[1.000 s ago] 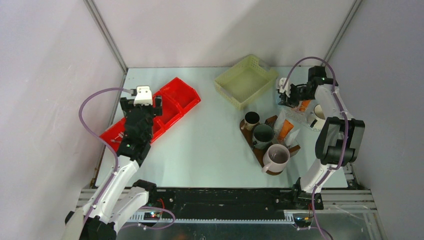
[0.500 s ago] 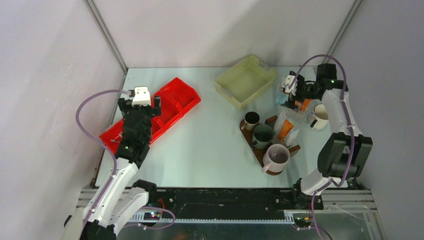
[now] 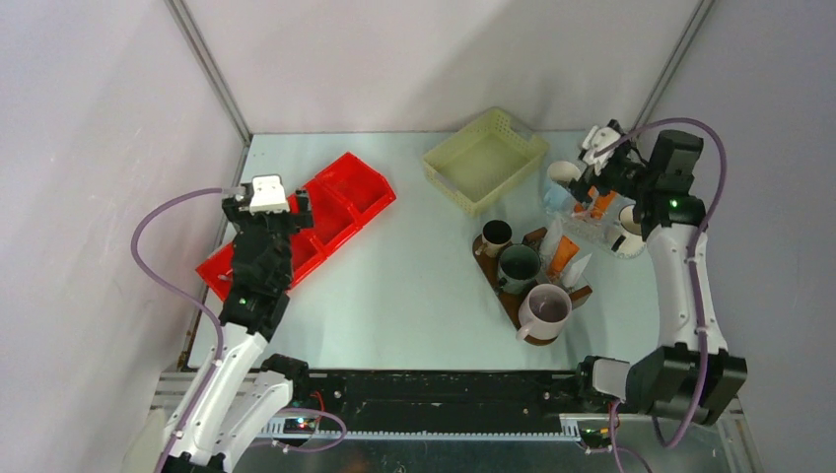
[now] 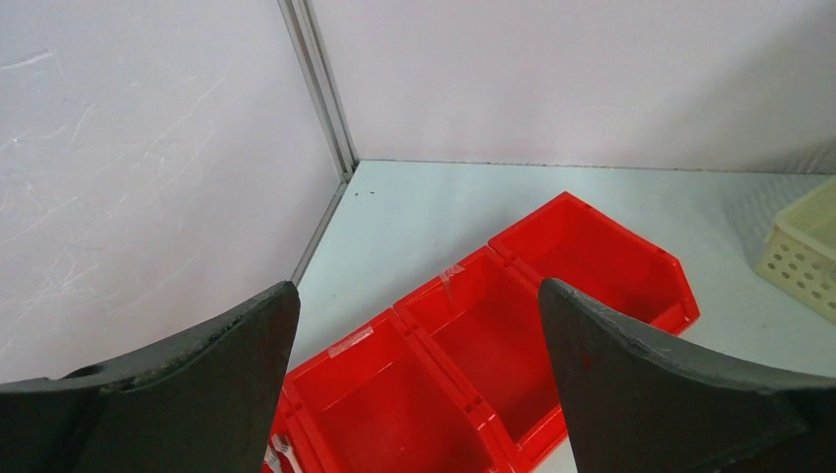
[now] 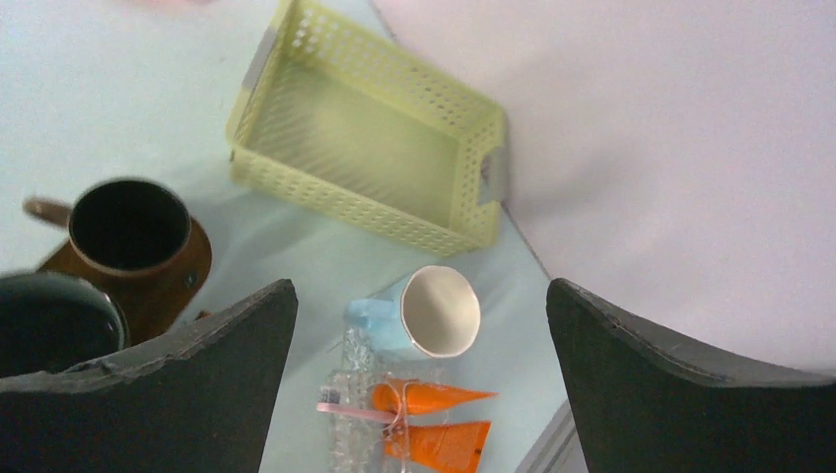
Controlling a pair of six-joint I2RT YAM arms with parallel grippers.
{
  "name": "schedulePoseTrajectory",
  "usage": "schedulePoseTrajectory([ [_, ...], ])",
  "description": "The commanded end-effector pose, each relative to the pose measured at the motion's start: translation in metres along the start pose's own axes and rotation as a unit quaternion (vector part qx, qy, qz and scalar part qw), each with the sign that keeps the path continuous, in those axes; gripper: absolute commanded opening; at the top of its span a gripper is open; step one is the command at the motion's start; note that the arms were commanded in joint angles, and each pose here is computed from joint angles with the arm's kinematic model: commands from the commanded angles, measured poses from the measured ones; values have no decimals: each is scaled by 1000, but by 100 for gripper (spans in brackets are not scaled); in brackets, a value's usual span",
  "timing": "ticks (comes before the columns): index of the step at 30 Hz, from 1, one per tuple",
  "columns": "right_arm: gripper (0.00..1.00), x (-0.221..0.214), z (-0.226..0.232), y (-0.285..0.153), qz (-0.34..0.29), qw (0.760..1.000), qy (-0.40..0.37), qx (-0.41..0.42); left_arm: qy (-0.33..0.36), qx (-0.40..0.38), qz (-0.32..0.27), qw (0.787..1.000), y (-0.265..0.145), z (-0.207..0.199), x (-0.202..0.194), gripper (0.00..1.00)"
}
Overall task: Prepare toiletry sets of a toothbrush and toothpaste on the tray
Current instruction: Adjust the toothbrush in the toothpaste holder, then pick up the toothbrush from the storage box.
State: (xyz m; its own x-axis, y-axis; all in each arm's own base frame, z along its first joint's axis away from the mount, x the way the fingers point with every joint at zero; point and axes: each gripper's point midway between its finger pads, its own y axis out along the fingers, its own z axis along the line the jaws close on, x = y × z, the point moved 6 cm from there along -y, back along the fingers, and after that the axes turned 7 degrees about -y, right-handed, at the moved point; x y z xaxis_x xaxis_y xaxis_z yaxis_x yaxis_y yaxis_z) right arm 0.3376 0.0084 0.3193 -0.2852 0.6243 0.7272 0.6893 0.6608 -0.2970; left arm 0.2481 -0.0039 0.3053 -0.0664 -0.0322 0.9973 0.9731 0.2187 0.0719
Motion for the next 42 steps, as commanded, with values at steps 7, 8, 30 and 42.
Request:
schedulePoseTrajectory([
  [7, 99, 74, -21, -70, -43, 906, 315, -280, -91, 0, -20, 996, -4, -2, 31, 98],
  [8, 99, 73, -20, -75, -39, 888, 345, -300, -100, -1, -19, 995, -5, -2, 32, 98],
  [30, 99, 78, 95, -153, -74, 776, 406, -476, -170, 132, 158, 964, -39, 18, -15, 98],
  [42, 99, 39, 120, -171, -72, 715, 391, -574, -233, 278, 246, 899, -35, 41, -87, 86],
])
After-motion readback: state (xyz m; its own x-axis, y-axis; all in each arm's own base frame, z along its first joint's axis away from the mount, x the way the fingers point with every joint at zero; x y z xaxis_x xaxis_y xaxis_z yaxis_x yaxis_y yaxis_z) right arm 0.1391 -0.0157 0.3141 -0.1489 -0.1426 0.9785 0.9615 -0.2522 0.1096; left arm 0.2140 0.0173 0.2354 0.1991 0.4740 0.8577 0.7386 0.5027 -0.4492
